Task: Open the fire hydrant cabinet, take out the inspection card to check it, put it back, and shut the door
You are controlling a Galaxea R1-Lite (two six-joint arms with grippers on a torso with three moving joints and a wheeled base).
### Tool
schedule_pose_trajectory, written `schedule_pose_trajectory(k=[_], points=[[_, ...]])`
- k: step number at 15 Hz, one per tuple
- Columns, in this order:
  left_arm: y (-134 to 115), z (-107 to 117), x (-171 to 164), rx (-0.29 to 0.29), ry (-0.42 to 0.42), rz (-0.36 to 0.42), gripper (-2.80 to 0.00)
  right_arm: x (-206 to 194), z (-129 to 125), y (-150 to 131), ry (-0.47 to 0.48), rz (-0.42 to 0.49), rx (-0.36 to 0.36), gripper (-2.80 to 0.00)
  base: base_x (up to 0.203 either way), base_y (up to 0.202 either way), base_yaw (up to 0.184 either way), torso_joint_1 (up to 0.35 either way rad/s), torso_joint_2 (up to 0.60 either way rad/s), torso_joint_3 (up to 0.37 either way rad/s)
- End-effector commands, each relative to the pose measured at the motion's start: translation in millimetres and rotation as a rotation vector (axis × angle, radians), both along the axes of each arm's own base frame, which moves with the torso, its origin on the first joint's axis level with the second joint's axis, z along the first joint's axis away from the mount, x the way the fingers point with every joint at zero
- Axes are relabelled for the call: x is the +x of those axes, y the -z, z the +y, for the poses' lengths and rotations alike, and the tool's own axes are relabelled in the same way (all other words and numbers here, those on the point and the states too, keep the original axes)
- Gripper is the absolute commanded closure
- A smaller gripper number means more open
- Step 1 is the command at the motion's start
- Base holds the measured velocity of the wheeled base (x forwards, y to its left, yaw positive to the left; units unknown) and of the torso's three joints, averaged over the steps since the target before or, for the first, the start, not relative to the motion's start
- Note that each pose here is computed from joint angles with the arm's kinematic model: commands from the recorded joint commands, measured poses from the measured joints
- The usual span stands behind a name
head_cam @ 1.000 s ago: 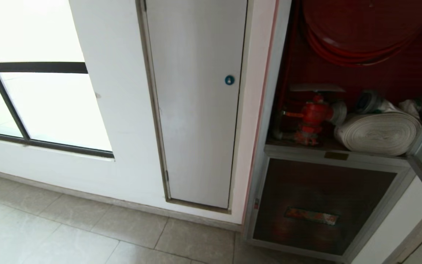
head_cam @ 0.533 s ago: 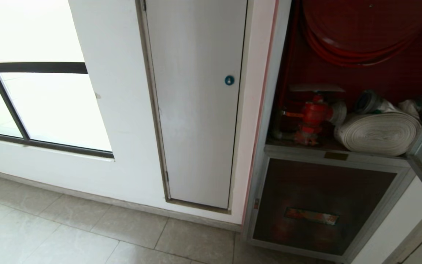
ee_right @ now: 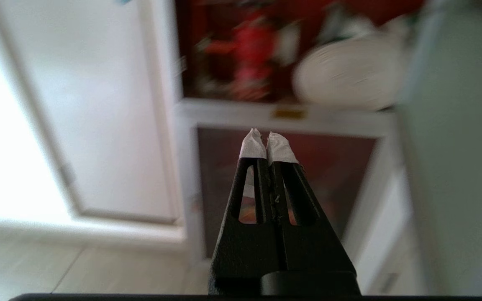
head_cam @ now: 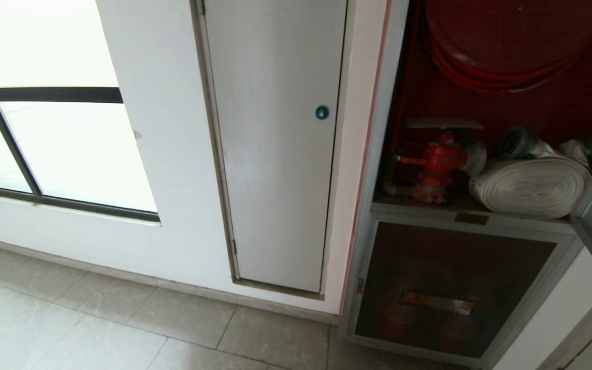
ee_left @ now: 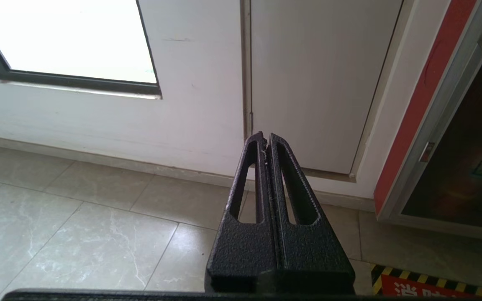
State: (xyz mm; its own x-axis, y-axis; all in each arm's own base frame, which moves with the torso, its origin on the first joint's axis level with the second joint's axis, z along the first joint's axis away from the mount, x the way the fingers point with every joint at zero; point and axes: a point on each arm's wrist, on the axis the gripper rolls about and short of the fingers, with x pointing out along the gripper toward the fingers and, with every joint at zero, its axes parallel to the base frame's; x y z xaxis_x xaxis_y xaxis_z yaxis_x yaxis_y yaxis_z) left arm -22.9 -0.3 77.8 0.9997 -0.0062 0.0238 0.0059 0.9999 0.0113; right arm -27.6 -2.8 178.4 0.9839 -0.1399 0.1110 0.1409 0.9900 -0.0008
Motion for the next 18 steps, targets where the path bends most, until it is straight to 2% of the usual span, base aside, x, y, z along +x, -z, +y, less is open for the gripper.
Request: schedule_pose_trajectory(k=[1,4,6,7,9,13,16,18], points=[[2,0,1,0.001,0.000,0.008,0.00,23,-3,-44,0.154,0.045,0.000,0.00,0.000,0.000,0.000,0.000,0.00,0.000],[2,0,1,0.001,0.000,0.008,0.00,34,-8,-80,0.396,-0.032,-0.012,0.00,0.000,0.000,0.000,0.000,0.00,0.000],[2,0,1,0.001,0.000,0.008,0.00,33,-10,-94,0.492,-0.081,-0.010,0.00,0.000,0.000,0.000,0.000,0.00,0.000],[2,0,1,0.001,0.000,0.008,0.00,33,-11,-97,0.522,-0.094,-0.005,0.00,0.000,0.000,0.000,0.000,0.00,0.000],[2,0,1,0.000,0.000,0.008,0.00,39,-13,-104,0.642,-0.104,0.014,0.00,0.000,0.000,0.000,0.000,0.00,0.000],[2,0,1,0.001,0.000,0.008,0.00,47,-17,-120,0.835,-0.237,0.051,0.00,0.000,0.000,0.000,0.000,0.00,0.000],[2,0,1,0.001,0.000,0.008,0.00,48,-21,-124,0.950,-0.318,0.087,0.00,0.000,0.000,0.000,0.000,0.00,0.000],[2,0,1,0.000,0.000,0.008,0.00,47,-21,-126,0.955,-0.390,0.129,0.00,0.000,0.000,0.000,0.000,0.00,0.000]])
